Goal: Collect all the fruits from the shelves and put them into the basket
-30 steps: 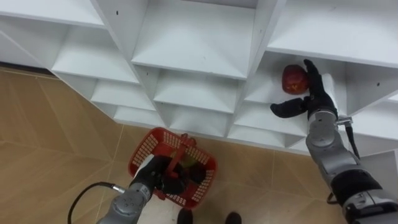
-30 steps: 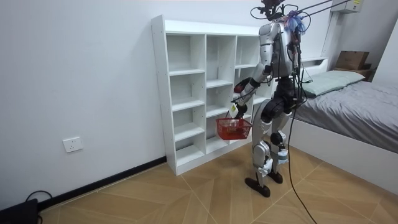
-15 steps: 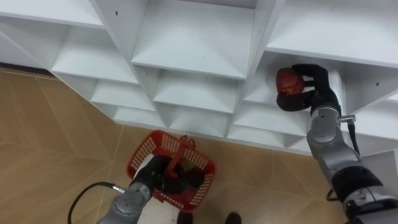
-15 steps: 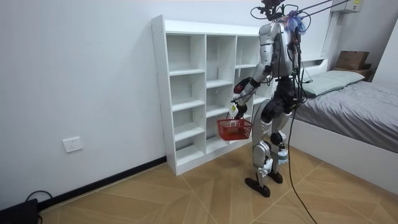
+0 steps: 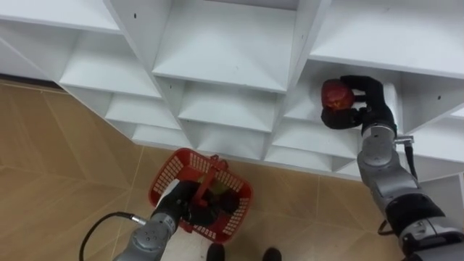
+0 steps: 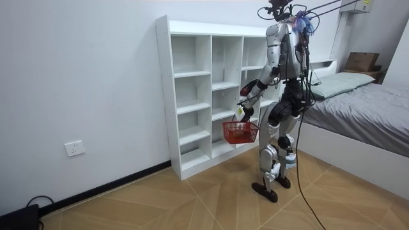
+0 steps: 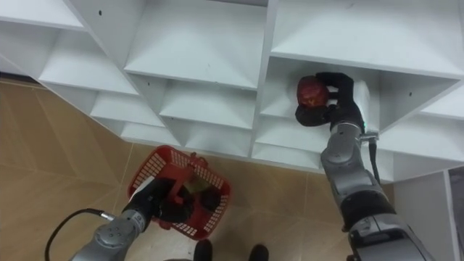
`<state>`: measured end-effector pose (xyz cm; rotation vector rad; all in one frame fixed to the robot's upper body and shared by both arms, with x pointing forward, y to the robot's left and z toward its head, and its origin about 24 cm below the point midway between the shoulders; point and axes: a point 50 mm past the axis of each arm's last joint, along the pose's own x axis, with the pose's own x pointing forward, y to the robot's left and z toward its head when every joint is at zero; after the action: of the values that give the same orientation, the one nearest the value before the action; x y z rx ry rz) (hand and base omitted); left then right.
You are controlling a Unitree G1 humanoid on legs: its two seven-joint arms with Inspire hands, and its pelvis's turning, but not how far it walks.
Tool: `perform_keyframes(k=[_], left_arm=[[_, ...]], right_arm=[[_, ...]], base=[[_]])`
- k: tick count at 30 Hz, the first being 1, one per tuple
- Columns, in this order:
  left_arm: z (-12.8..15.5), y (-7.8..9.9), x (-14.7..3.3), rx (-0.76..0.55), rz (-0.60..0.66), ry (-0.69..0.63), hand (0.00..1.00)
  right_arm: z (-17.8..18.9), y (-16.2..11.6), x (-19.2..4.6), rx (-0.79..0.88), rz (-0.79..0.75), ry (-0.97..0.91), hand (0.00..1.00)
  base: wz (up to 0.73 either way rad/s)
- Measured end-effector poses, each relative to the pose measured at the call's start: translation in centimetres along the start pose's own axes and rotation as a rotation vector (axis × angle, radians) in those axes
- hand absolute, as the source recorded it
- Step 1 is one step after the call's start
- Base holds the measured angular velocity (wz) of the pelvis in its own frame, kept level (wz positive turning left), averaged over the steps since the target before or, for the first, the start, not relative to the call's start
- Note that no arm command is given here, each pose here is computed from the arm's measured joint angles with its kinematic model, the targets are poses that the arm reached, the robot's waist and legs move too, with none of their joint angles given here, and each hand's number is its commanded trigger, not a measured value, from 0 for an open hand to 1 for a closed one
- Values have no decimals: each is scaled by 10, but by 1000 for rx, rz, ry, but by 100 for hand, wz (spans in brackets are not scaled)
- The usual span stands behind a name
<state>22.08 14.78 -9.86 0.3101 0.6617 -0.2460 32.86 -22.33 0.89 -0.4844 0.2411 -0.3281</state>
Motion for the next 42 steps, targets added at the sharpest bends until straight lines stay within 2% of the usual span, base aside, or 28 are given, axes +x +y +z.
perform_keyframes(k=[15, 21, 29, 42], left_arm=[[1, -1, 0, -2, -4, -1, 100], [2, -3, 1, -8, -9, -5, 100], [3, -5, 1, -10, -6, -8, 100], [-3, -5, -2, 2, -6, 7, 100]], right_arm=[[-1, 1, 0, 18, 2, 9, 100], [0, 8, -3, 86, 11, 34, 100], [7, 24, -8, 99, 47, 10, 100], [-19, 35, -30, 25, 134, 5, 100]], base=[[0], [-1], [-3], [2]])
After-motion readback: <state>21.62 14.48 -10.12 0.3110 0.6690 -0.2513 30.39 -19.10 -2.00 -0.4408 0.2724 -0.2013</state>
